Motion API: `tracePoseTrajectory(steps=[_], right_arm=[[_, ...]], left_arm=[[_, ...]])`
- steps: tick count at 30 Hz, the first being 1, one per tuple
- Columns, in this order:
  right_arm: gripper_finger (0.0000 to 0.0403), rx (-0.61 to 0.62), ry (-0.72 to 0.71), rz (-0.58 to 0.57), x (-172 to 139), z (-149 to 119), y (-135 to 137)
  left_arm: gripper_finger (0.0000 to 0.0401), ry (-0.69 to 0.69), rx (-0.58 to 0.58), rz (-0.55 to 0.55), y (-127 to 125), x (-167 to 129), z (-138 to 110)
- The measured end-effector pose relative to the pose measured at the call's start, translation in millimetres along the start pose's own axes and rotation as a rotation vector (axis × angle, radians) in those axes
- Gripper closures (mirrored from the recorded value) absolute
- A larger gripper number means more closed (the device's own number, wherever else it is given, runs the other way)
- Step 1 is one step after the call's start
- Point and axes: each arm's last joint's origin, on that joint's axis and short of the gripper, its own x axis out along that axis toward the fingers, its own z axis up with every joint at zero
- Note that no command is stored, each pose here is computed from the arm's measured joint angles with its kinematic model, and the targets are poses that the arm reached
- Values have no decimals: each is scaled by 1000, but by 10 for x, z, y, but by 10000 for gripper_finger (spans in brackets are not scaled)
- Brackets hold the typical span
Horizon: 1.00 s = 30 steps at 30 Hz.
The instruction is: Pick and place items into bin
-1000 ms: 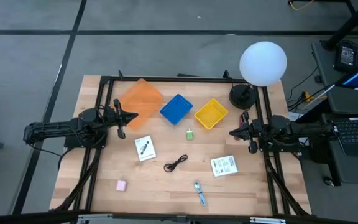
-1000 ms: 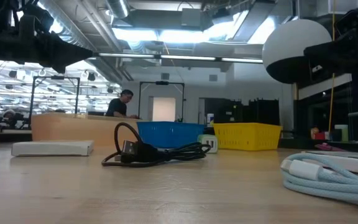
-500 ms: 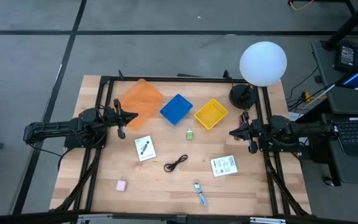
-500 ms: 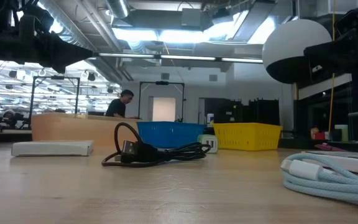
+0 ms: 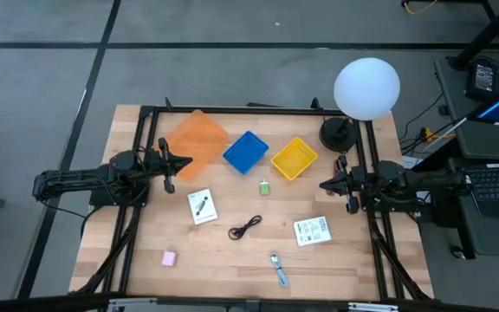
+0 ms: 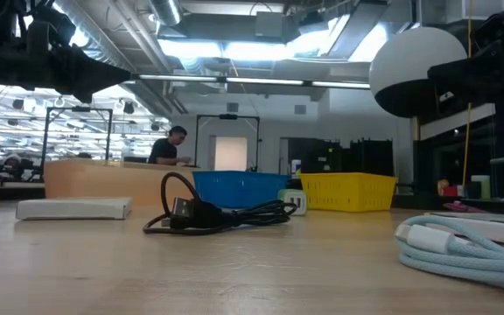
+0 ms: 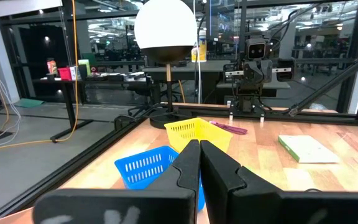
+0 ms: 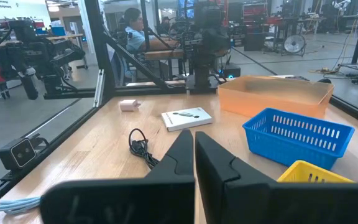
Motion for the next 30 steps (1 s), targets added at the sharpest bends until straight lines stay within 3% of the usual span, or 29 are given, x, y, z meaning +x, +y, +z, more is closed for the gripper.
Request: tracePoseTrajectory(steps=[30], right_arm=[[402, 0, 0, 0, 0, -1, 0]], left_arm=[[395, 0, 8, 0, 0, 0, 0]])
